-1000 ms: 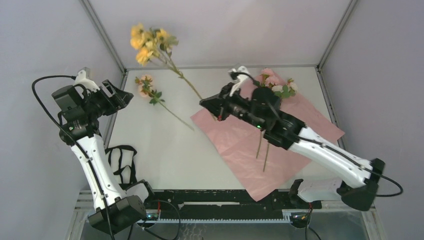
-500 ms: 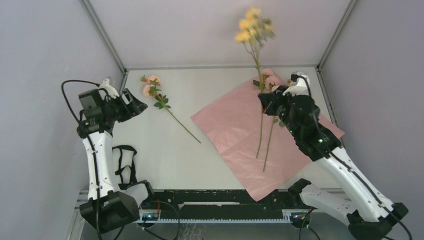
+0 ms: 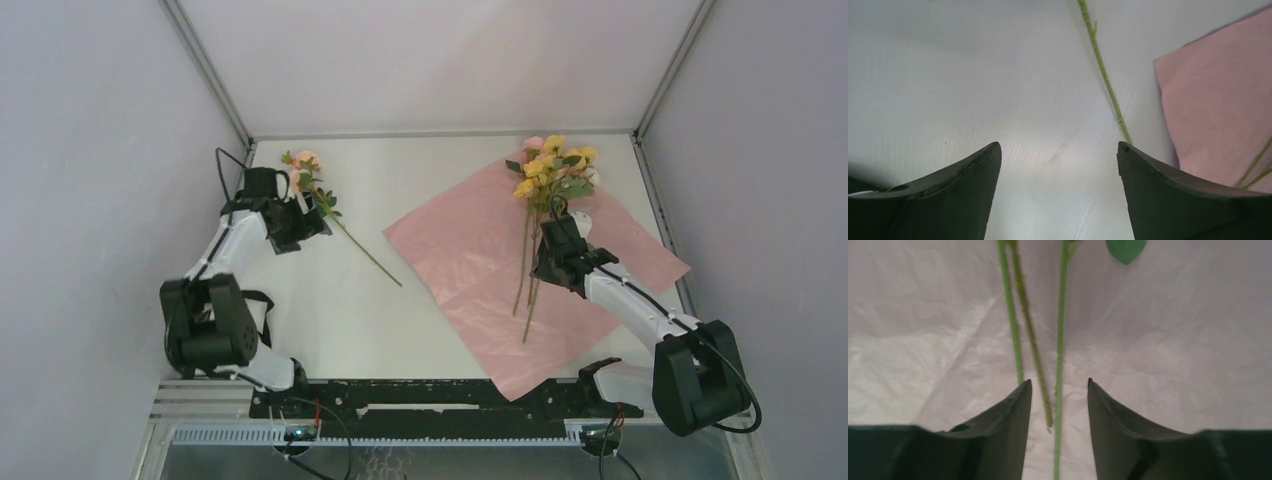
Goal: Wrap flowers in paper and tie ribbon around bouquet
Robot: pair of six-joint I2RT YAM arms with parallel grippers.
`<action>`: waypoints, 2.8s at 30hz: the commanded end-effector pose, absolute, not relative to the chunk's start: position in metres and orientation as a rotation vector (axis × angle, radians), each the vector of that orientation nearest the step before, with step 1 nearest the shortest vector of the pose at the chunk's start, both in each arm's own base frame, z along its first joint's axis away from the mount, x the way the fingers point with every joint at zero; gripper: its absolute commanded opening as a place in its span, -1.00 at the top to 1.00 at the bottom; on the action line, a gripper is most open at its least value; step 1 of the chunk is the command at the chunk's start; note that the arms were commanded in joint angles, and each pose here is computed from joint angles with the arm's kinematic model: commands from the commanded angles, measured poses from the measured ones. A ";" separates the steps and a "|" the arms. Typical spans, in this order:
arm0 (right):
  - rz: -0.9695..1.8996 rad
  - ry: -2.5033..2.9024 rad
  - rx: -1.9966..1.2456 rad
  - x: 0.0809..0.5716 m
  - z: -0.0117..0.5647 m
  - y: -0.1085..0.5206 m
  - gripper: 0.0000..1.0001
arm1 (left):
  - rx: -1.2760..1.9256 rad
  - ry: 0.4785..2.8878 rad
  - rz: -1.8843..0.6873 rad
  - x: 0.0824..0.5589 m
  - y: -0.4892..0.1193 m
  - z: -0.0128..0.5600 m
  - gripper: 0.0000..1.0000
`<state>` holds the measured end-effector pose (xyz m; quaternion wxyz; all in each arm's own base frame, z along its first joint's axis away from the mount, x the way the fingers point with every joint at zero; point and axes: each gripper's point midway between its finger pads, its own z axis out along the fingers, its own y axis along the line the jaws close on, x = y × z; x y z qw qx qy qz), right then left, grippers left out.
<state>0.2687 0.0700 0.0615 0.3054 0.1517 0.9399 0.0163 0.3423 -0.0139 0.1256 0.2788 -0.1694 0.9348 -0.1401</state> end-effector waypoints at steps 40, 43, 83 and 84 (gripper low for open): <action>0.152 2.276 0.226 0.257 0.151 0.094 -0.22 | -0.295 2.841 0.105 0.460 -0.045 0.043 -0.12; 0.155 2.263 0.225 0.255 0.155 0.093 -0.21 | -0.308 2.853 0.095 0.458 -0.048 0.041 -0.11; 1.153 1.987 -0.391 0.294 0.237 0.433 0.17 | 0.072 2.177 -1.231 0.323 -0.195 0.283 1.00; 1.155 2.017 -0.366 0.297 0.231 0.430 0.56 | 0.081 2.175 -1.230 0.322 -0.197 0.283 1.00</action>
